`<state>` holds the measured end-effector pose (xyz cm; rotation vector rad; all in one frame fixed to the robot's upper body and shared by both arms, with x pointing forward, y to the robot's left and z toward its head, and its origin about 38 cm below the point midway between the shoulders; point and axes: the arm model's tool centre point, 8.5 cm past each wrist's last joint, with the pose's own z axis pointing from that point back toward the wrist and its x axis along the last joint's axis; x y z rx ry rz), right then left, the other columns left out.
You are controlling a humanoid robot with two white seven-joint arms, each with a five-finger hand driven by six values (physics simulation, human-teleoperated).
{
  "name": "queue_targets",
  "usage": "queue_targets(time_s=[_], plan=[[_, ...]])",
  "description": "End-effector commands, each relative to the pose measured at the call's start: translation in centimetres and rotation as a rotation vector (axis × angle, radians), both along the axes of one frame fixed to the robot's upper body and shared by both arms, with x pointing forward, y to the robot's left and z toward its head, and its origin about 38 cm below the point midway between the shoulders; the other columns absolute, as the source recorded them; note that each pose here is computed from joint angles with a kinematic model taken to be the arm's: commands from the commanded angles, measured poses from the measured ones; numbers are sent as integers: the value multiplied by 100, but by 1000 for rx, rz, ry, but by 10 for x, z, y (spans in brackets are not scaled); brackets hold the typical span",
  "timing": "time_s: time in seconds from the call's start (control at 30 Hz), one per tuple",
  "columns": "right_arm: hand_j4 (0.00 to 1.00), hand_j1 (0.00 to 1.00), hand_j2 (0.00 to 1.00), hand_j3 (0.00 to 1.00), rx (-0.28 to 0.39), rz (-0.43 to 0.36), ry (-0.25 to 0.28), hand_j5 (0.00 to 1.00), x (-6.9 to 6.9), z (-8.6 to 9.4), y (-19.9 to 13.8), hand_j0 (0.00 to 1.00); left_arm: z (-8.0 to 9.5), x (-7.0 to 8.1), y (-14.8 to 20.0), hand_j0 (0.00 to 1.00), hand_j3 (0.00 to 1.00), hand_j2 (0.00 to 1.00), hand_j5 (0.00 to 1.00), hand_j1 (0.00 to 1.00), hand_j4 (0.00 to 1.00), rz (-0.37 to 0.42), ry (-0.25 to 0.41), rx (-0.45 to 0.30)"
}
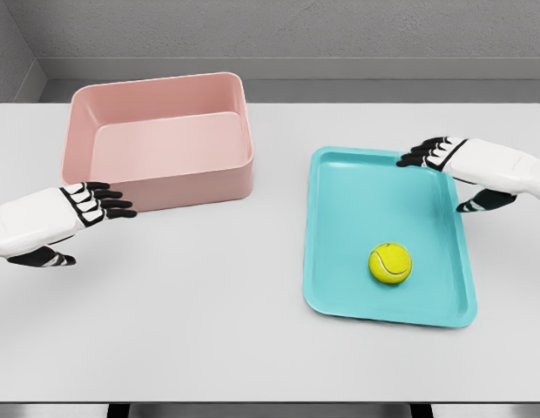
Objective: Put the tennis from the blue tray into the pink basket with both arms
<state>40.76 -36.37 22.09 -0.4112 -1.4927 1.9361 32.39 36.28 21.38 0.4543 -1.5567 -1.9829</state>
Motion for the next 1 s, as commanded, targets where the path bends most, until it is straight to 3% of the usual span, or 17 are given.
queue_targets(time_s=[0.0,0.27,0.77,0.97], plan=[[100,100,100,100,-2,-1,7,100,-1,0,-1,100,0,0,0,100,100,100,100,100,100,1,2,-4],[100,100,100,100,5,88,57,100,-27,-15,23,100,0,0,0,100,100,100,100,100,100,2,3,-6],[100,100,100,100,17,136,121,100,-48,-37,36,100,-1,0,0,100,100,100,100,100,100,1,7,-8],[100,100,100,100,22,141,146,100,-55,-46,38,100,-8,-1,-10,100,100,100,100,100,100,-3,7,-64]])
